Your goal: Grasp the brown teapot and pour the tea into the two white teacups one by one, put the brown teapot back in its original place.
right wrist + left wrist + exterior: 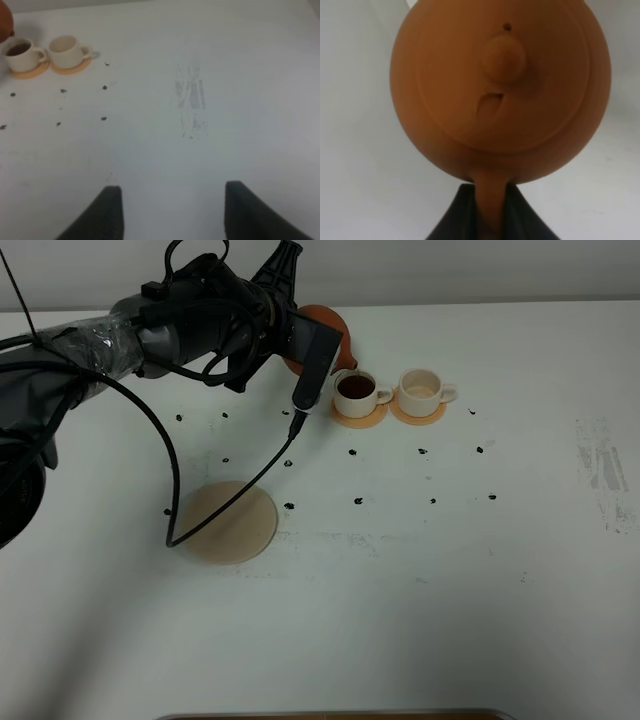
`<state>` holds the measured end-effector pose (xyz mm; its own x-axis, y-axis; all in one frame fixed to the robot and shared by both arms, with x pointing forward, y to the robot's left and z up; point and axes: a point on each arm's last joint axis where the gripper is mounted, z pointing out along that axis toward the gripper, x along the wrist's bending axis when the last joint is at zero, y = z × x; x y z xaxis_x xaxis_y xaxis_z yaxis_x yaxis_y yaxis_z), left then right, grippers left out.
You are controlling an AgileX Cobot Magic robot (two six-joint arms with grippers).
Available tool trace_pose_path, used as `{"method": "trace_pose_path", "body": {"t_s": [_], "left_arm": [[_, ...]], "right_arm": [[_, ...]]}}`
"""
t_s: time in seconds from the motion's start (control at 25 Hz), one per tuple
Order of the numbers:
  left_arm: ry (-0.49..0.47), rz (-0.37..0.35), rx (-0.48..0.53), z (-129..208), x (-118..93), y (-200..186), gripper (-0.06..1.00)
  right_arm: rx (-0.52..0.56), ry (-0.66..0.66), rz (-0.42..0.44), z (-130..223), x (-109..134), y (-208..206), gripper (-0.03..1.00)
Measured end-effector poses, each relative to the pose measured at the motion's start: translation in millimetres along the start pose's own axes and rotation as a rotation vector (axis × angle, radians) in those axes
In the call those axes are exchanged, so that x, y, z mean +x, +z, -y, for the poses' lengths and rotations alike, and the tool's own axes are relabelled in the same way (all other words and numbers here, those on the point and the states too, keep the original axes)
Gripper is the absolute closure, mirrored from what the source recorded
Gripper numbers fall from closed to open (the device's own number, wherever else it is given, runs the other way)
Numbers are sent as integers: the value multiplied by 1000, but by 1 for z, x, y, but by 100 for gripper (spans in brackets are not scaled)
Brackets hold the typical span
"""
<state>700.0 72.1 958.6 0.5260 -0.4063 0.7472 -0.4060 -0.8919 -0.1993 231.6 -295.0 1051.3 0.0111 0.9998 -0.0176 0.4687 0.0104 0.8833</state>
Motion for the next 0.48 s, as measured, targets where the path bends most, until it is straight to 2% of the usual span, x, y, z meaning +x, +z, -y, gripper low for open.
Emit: {"method": "trace_pose_path", "body": {"t_s": [0.2,0.48], "left_arm": [[-69,9,4,4,0,-1,82],[-263,58,-5,12,8,-21,82]], "right_arm": [[0,0,0,0,0,0,49],[0,0,0,0,0,0,49]]}}
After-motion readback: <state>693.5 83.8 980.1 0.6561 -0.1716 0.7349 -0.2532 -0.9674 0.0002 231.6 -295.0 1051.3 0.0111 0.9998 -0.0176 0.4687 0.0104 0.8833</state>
